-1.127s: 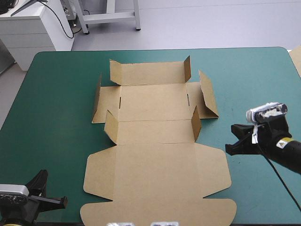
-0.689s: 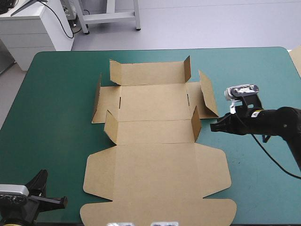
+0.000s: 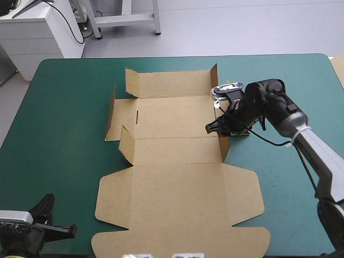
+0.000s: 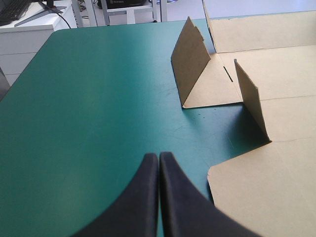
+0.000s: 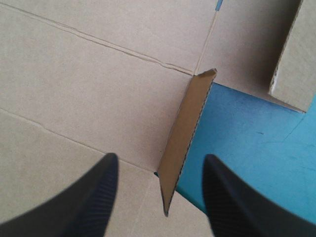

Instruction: Fold the box

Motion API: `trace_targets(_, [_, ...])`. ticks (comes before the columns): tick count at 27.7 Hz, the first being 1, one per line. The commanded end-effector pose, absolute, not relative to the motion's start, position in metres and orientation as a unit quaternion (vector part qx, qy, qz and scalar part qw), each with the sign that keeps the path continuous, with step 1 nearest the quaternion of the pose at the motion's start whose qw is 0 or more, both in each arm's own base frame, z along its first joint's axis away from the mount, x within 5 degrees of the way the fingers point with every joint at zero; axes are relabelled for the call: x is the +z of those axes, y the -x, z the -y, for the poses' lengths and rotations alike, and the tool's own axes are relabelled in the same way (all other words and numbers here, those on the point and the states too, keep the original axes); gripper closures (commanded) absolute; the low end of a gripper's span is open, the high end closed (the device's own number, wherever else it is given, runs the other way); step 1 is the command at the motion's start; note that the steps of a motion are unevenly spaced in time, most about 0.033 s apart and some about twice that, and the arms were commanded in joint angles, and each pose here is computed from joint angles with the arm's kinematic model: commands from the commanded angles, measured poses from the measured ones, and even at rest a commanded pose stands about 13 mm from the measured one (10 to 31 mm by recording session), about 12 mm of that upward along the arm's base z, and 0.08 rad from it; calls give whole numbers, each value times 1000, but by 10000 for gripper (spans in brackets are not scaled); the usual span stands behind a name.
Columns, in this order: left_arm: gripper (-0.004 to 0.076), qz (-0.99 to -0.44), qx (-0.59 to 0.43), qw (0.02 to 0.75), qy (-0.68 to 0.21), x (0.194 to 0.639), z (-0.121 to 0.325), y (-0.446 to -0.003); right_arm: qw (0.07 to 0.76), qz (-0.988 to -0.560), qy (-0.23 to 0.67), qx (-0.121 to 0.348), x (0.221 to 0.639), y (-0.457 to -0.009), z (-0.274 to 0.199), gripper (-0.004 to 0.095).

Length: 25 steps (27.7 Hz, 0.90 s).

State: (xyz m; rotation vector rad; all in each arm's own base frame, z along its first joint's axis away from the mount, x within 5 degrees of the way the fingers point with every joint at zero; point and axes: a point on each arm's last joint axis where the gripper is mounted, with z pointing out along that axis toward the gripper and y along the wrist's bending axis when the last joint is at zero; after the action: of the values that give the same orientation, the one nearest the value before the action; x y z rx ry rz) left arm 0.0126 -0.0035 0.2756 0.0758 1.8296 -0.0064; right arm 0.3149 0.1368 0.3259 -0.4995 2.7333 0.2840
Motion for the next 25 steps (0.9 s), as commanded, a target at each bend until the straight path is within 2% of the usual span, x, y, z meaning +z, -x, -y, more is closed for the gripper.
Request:
trace_targets(1, [731, -758, -10, 651, -30, 289, 4, -10, 205, -958, 174, 102, 346, -318, -138, 112])
trace_targets(2, [731, -758, -10, 651, -30, 289, 4, -10, 206, -960, 163, 99, 343, -322, -138, 73])
trace_targets(11, [731, -758, -10, 651, -30, 289, 4, -10, 196, -964, 158, 89, 320, -339, -143, 73])
trace_targets(19, [731, -758, -10, 651, -30, 289, 4, -10, 154, -973, 148, 83, 292, -350, -148, 78])
trace_targets(22, [731, -758, -10, 651, -30, 289, 4, -10, 140, -977, 139, 81, 287, -351, -148, 149])
trace_targets(25, [731, -758, -10, 651, -30, 289, 4, -10, 134, -979, 130, 82, 286, -350, -148, 314])
